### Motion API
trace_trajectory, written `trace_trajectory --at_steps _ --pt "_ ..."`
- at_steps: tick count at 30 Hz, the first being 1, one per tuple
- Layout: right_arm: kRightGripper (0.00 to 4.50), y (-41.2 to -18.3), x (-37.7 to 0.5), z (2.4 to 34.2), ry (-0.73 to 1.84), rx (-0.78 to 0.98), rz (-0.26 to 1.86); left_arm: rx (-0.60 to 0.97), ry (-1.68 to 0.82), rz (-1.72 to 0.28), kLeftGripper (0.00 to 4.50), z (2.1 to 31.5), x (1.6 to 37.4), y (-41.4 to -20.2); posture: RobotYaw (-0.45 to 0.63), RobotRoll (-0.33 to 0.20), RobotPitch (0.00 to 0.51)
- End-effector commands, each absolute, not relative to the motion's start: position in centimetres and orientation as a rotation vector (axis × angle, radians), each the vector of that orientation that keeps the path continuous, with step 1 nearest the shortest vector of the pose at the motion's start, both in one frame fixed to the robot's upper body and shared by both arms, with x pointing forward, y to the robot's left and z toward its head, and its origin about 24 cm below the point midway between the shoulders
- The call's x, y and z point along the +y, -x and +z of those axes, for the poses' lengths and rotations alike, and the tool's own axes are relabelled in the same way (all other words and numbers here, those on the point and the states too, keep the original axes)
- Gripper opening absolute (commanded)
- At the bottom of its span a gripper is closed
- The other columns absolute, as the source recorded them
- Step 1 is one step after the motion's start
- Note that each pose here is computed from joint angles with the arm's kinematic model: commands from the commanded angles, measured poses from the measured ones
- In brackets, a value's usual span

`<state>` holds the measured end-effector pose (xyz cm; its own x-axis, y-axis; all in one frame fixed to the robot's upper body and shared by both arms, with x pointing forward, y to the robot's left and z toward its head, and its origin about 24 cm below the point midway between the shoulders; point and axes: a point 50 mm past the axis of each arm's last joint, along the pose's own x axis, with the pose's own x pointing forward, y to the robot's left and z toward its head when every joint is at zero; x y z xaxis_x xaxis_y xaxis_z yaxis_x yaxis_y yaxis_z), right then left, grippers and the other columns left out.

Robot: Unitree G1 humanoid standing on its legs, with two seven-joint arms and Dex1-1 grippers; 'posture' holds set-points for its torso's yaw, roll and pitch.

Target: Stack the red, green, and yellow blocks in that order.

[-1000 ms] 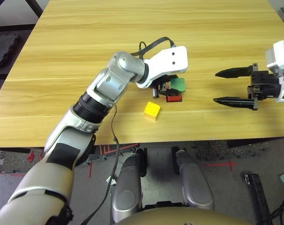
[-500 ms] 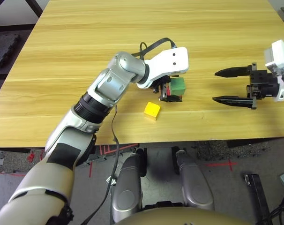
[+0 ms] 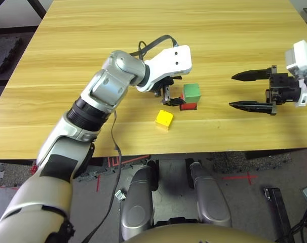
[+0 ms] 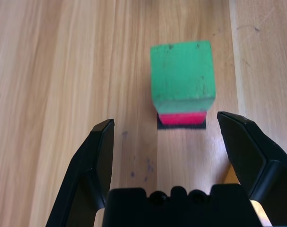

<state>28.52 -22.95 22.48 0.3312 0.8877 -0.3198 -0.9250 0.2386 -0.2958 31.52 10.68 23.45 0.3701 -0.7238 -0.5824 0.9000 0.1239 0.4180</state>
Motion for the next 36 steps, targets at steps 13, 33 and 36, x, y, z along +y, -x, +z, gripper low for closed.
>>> trace_trajectory --at_steps 13,33,36 --pt "4.50 -28.9 -22.5 22.3 0.471 0.096 1.274 -0.009 -0.815 -1.542 4.44 21.9 13.7 -28.8 0.19 0.074 0.253" --pt "4.50 -28.8 -22.4 22.1 0.458 0.092 1.269 0.041 -0.908 -1.683 4.44 19.5 14.7 -30.3 0.18 0.071 0.261" --pt "4.50 -28.8 -22.4 22.1 0.456 0.090 1.268 0.040 -0.913 -1.688 4.44 19.2 14.4 -30.6 0.18 0.071 0.261"
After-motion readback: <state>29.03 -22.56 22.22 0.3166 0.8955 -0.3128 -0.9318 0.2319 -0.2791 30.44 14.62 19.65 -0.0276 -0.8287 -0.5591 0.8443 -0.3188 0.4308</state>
